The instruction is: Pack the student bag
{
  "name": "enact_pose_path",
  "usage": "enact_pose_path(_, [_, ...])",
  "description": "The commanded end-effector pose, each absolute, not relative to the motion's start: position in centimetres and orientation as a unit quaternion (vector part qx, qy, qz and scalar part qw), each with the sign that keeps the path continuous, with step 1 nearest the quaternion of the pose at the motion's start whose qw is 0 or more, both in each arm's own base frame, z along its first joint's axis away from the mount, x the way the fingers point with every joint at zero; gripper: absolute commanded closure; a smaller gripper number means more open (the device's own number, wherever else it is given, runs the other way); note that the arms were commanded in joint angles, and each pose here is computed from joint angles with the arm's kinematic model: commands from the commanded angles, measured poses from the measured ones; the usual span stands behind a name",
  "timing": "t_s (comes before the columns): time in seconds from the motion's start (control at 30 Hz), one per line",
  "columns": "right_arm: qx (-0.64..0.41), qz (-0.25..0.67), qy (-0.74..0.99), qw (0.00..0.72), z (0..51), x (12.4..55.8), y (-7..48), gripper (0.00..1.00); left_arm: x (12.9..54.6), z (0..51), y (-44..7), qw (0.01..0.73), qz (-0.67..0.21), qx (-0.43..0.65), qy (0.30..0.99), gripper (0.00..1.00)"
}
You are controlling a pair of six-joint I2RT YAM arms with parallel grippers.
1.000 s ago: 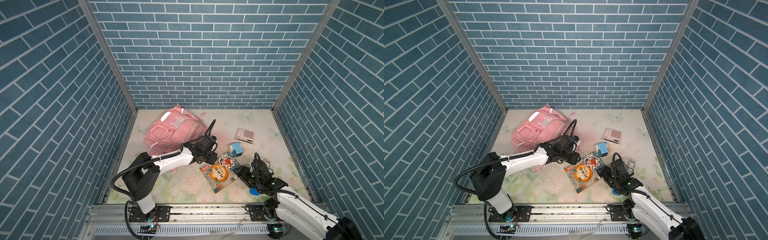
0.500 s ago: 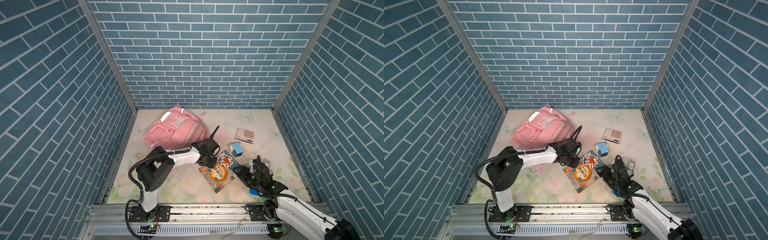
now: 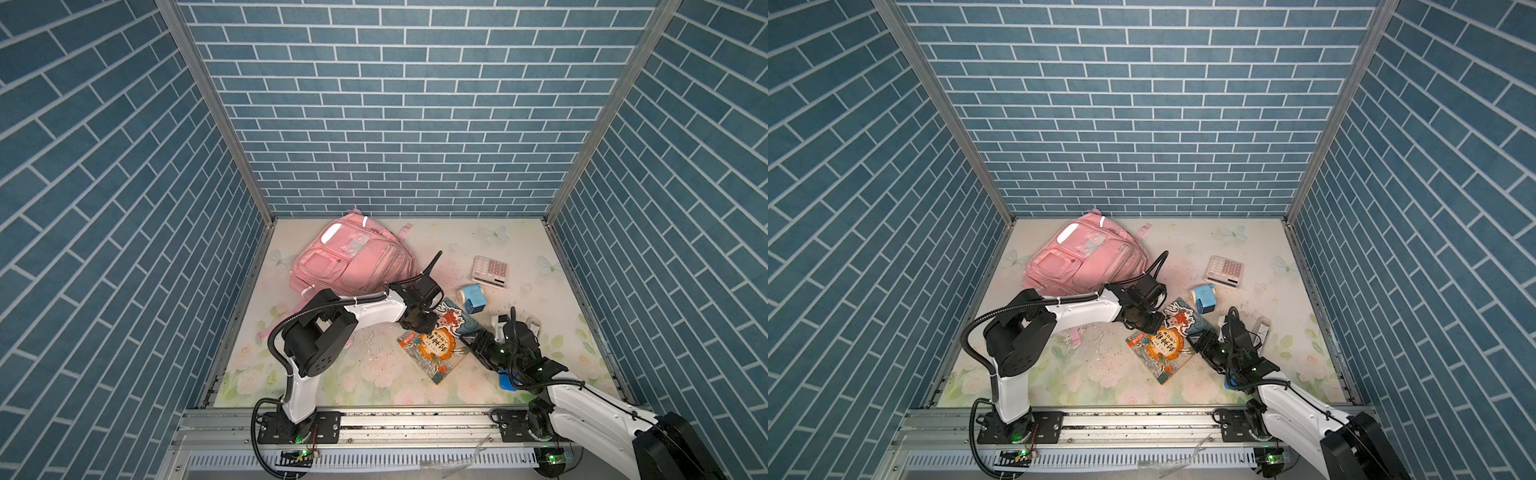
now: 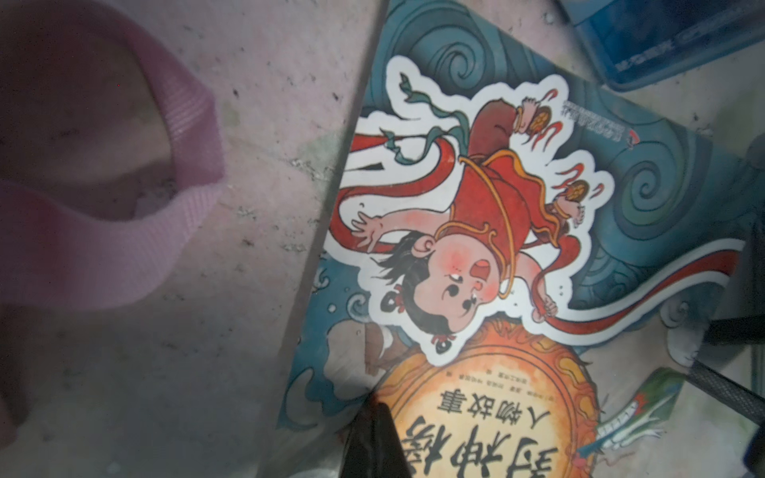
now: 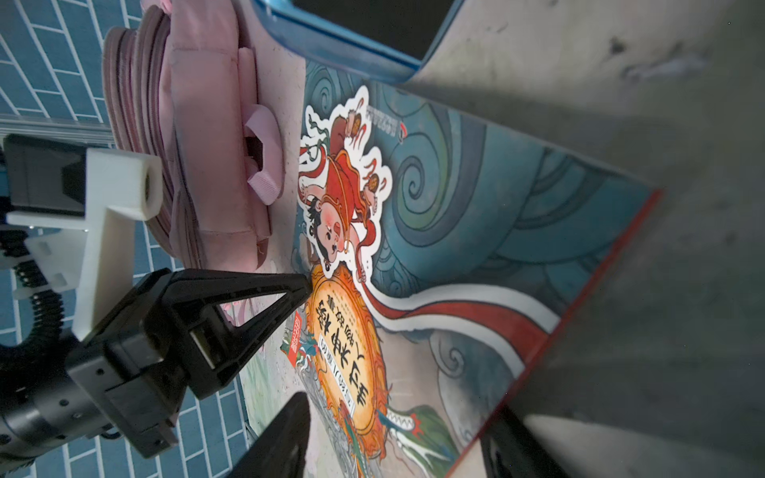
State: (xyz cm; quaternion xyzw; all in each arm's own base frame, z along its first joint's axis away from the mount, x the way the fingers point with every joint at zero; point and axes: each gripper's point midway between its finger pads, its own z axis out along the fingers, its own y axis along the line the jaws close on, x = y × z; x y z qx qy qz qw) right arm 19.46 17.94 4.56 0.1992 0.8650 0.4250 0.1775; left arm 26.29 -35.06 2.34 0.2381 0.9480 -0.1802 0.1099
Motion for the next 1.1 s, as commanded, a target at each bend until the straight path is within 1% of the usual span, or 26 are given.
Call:
enact_pose_path(0.0, [0.169,0.462,0.844,0.211,7.0,20.6,19.0,0.40,24.8,-0.7,-33.5,0.058,-0.147,0.239,0.958,0.96])
enact_pose_path(0.13, [0.173,0.465,0.841,0.216,7.0,21.1,19.1,0.48,24.9,-0.6,-33.6,0.059,-0.146,0.239,0.958,0.96])
enact_pose_path(0.3, [0.162,0.464,0.848,0.199,6.7,21.7,20.1,0.64,24.9,-0.6,-33.5,0.060,-0.150,0.236,0.958,0.96])
enact_pose_path(0.4, [0.140,0.457,0.862,0.169,6.4,21.8,21.2,0.82,25.4,0.2,-33.1,0.070,-0.151,0.224,0.960,0.94])
enact_pose_path(0.5, [0.130,0.445,0.872,0.158,6.5,22.0,21.7,0.97,26.5,3.1,-32.7,0.106,-0.167,0.204,0.959,0.83])
enact_pose_path(0.53, [0.125,0.444,0.873,0.160,6.9,22.1,22.0,0.99,26.9,4.3,-32.7,0.119,-0.174,0.198,0.957,0.77])
enact_pose_path(0.6, [0.115,0.443,0.872,0.171,8.0,22.4,22.4,1.00,28.1,7.1,-32.4,0.149,-0.182,0.182,0.955,0.62])
enact_pose_path(0.67, [0.113,0.450,0.866,0.185,9.4,22.8,22.9,1.00,29.1,9.9,-32.2,0.177,-0.196,0.168,0.950,0.54])
enact_pose_path(0.8, [0.094,0.464,0.850,0.230,13.0,23.7,24.2,1.00,30.9,16.0,-31.4,0.235,-0.237,0.130,0.934,0.47])
enact_pose_path(0.9, [0.093,0.467,0.833,0.284,16.2,24.8,24.1,1.00,32.1,20.2,-29.8,0.278,-0.266,0.091,0.919,0.43])
enact_pose_path(1.07, [0.118,0.483,0.767,0.405,22.7,27.4,22.2,1.00,32.8,25.1,-27.3,0.317,-0.353,0.002,0.881,0.38])
